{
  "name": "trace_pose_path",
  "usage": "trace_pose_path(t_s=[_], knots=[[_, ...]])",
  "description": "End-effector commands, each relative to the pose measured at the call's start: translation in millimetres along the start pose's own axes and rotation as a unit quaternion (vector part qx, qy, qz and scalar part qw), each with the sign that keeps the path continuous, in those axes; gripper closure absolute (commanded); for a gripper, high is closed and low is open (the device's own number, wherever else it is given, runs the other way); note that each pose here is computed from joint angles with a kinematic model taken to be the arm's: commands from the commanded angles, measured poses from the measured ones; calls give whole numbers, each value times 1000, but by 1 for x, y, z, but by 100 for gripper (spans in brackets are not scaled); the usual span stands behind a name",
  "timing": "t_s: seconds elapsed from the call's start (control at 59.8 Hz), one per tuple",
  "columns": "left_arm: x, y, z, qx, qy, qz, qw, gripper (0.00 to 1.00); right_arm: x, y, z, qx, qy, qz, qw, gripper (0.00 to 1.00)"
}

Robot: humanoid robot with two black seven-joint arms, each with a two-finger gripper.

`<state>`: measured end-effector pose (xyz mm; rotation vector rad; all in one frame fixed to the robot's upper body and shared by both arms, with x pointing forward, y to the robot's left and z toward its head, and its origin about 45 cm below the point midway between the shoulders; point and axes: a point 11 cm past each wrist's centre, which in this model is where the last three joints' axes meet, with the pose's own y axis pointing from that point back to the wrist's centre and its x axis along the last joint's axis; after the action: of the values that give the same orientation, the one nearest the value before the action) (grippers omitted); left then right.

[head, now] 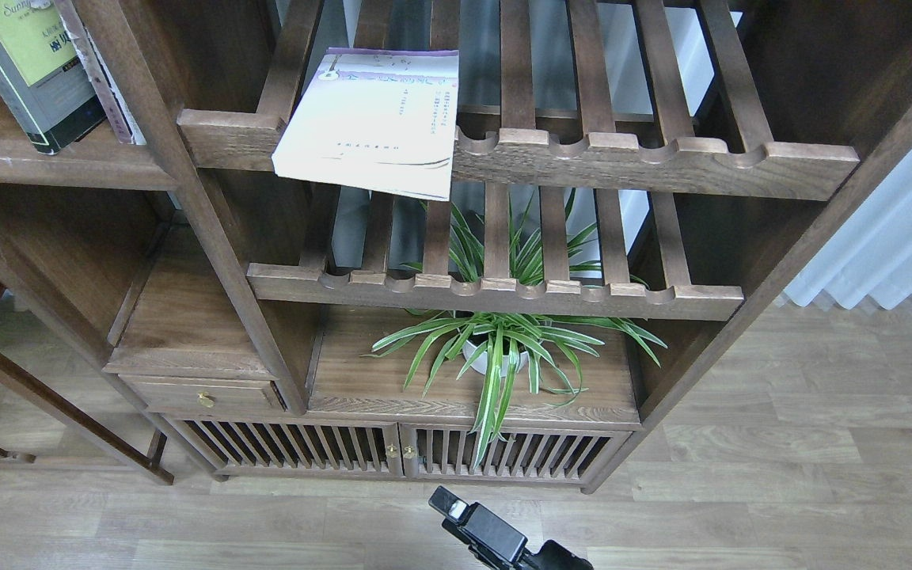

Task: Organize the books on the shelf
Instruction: 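Release the red book onto the side shelf and withdraw left gripper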

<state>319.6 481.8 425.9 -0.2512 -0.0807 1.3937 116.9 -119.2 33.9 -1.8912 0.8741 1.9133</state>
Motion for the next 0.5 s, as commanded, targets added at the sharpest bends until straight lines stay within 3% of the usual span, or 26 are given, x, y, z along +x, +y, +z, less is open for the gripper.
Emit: trace_pose_path(t_s=[0.0,0.485], knots=[[-1,-15,12,-6,-22,3,1000,96,0,0,0,0,0,0,1000,0],[-33,-91,10,3,-9,-39,999,96,0,0,-1,1,0,-1,1000,0]])
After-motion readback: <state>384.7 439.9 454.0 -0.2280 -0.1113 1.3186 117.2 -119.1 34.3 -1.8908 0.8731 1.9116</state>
